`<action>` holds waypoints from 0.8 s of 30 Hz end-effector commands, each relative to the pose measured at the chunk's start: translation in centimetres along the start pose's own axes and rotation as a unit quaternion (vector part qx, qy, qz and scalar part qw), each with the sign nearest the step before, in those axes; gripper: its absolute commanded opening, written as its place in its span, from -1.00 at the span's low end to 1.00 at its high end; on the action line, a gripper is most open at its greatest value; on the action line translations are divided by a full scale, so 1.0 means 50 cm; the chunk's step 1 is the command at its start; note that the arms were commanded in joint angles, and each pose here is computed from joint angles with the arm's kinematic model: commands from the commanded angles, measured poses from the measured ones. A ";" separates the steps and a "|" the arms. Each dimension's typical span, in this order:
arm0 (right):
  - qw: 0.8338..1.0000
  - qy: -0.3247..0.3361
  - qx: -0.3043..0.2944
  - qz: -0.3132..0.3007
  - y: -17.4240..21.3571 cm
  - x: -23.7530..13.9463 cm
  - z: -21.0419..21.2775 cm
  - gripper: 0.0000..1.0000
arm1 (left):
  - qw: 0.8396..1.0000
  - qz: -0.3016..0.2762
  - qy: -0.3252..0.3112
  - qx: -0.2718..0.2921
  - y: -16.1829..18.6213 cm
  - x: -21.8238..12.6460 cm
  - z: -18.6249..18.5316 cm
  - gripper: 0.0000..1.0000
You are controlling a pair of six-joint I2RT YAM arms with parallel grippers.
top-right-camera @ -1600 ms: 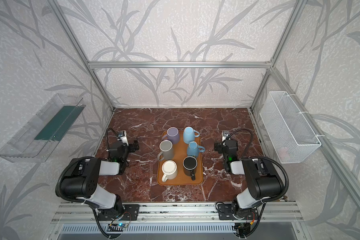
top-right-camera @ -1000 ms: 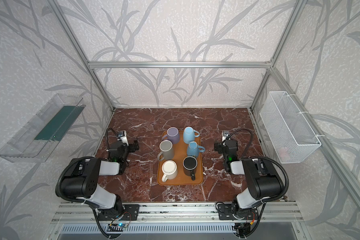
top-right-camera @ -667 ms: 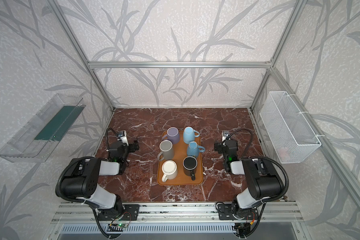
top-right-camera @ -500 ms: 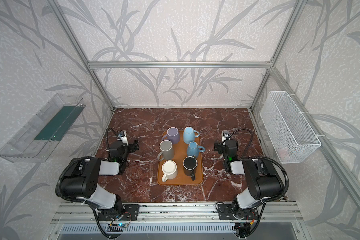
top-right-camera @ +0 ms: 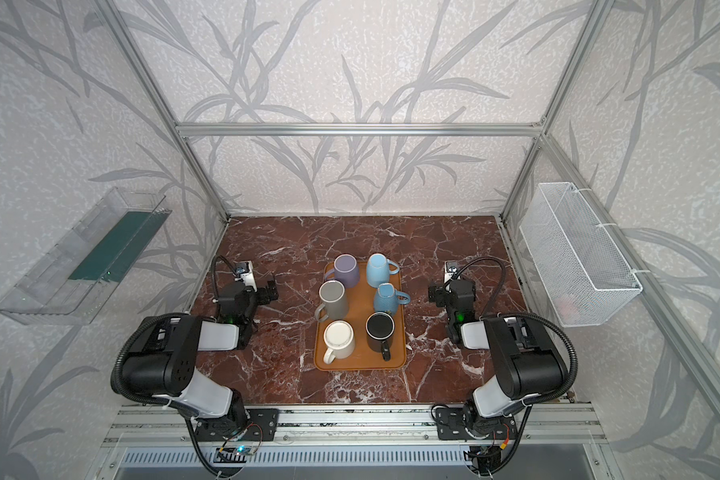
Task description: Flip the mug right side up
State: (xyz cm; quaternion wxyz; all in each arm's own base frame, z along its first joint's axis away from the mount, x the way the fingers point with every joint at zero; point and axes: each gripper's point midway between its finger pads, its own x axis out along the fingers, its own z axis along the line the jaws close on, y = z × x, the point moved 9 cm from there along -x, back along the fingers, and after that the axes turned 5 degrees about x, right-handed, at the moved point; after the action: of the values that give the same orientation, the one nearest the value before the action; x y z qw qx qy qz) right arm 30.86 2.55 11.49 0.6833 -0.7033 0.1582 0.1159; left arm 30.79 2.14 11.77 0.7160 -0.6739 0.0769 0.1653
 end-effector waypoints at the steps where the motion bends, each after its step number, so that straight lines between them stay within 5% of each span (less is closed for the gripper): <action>1: 0.999 0.019 0.015 -0.041 -0.030 -0.013 -0.009 0.98 | 1.000 -0.009 0.001 0.015 -0.016 0.001 -0.003 0.99; 6: 0.999 0.013 0.002 -0.045 -0.087 -0.051 -0.005 0.98 | 0.998 0.009 -0.037 0.046 -0.107 -0.041 -0.022 0.98; 14: 0.999 -0.031 0.038 0.006 -0.259 -0.146 0.006 0.98 | 0.998 -0.021 0.018 -0.061 -0.316 -0.161 -0.053 0.98; 19: 0.996 -0.072 0.053 -0.027 -0.305 -0.200 0.012 0.98 | 0.994 -0.018 0.095 -0.055 -0.372 -0.220 -0.089 0.98; 24: 0.986 -0.158 0.037 0.024 -0.328 -0.227 0.043 0.98 | 0.992 0.025 0.124 -0.027 -0.392 -0.248 -0.118 0.98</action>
State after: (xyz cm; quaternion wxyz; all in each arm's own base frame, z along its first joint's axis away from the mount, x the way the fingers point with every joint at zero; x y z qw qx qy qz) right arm 27.58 4.49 30.79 0.7273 -0.6645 0.0702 0.1569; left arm 27.48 -5.37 34.72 0.6821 -0.7205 0.1103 0.0582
